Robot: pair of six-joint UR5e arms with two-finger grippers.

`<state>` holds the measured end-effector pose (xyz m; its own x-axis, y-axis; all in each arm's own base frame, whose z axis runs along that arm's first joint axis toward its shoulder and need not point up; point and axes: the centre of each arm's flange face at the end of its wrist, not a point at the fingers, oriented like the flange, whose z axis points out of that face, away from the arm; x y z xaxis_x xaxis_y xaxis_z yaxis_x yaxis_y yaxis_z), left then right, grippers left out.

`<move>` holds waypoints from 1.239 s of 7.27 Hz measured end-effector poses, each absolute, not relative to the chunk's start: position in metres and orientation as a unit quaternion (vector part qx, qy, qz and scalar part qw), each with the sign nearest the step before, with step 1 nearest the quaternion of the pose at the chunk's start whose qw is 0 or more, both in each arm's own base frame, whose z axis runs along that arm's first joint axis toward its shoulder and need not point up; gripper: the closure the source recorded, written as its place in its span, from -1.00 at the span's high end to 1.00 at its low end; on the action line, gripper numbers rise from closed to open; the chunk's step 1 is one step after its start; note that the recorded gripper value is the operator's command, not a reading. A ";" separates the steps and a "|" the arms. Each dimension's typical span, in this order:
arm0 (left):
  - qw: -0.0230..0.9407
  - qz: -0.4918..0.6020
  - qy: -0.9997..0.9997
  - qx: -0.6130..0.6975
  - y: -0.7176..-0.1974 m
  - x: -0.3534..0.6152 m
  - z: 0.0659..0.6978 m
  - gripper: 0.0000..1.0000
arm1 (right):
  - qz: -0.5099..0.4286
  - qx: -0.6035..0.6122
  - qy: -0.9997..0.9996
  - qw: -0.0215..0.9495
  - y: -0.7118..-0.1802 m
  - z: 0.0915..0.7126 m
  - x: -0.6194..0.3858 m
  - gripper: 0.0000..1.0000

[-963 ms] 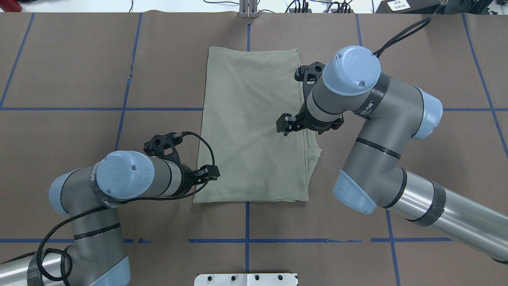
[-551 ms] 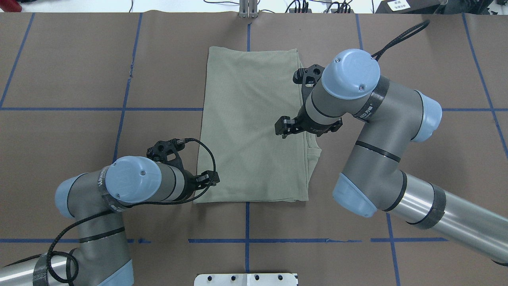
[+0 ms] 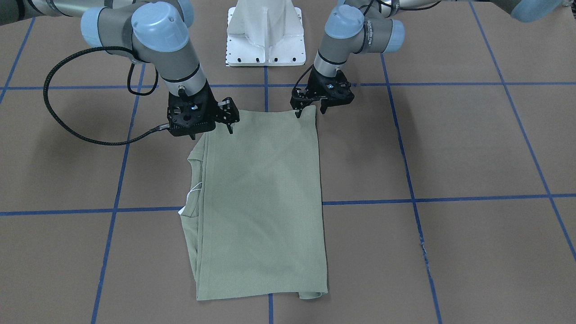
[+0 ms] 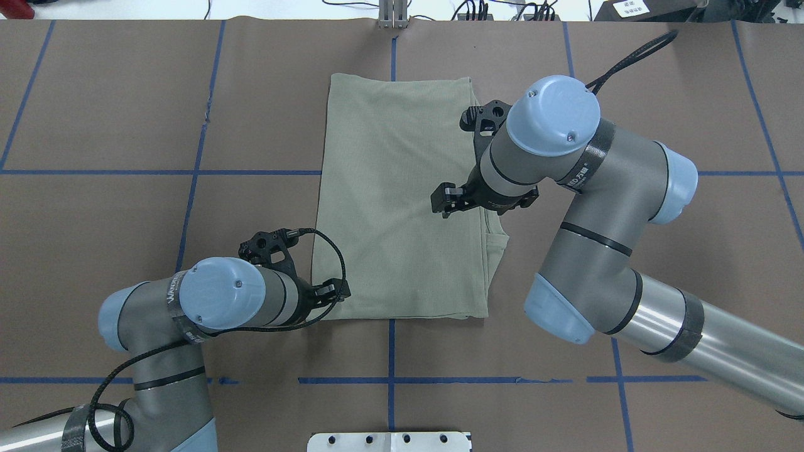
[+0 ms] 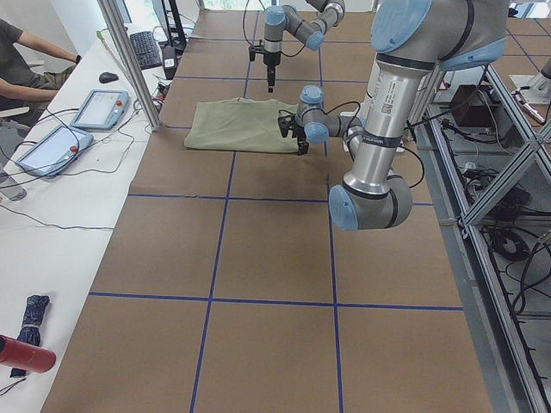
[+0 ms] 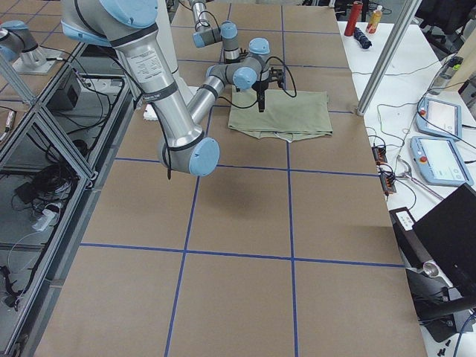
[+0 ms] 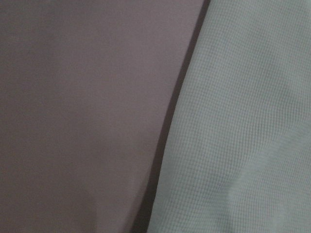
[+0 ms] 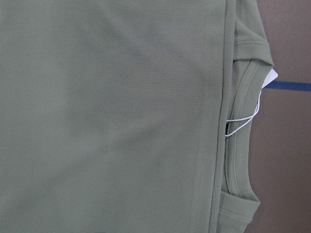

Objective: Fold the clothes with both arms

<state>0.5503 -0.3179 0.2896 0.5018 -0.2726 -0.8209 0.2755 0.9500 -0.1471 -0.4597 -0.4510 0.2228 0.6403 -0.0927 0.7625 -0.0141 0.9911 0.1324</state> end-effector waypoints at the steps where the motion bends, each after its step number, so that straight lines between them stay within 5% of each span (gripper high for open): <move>1: 0.866 -0.158 0.475 0.002 -0.317 0.550 0.288 -0.01 | -0.022 0.063 -0.423 0.904 -0.451 0.224 -0.460 1.00; 9: 0.867 -0.154 0.474 0.001 -0.316 0.551 0.287 -0.09 | -0.019 0.064 -0.421 0.905 -0.454 0.227 -0.457 1.00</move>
<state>0.5515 -0.3162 0.2874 0.5035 -0.2661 -0.8220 0.2687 0.9524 -0.1437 -0.4572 -0.4545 0.2267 0.6449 -0.0887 0.7591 -0.0183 0.9912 0.1314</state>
